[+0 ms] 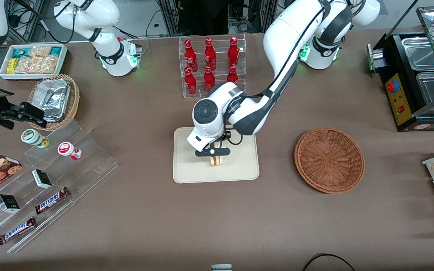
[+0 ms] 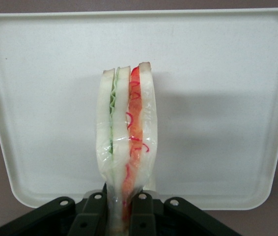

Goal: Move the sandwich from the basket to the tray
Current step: 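Lift the sandwich and carry it with the left gripper over the cream tray, then lower the sandwich onto the tray and open the left gripper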

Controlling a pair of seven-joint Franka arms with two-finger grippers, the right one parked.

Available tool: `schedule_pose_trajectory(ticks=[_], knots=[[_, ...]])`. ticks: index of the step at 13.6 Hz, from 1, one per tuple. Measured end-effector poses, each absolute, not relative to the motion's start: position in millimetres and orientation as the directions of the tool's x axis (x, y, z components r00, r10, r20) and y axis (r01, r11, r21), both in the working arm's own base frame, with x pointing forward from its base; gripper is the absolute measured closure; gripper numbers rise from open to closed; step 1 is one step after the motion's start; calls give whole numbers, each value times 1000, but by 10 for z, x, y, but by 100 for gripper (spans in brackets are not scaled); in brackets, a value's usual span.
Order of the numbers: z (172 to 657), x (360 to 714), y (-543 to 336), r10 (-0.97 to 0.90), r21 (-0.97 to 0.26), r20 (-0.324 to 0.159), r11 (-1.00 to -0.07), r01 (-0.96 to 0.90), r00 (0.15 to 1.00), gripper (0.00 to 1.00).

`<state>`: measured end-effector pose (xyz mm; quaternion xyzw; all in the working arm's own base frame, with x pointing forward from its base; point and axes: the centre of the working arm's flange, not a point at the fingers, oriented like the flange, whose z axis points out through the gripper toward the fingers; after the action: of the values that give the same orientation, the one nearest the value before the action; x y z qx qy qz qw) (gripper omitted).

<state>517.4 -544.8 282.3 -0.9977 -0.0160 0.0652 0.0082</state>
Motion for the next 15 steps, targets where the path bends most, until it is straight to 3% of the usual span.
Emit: schedule_pose_trajectory(ticks=[15], knots=[[2368,5189,-5500,107,-12,-123,-994,106,987,85]])
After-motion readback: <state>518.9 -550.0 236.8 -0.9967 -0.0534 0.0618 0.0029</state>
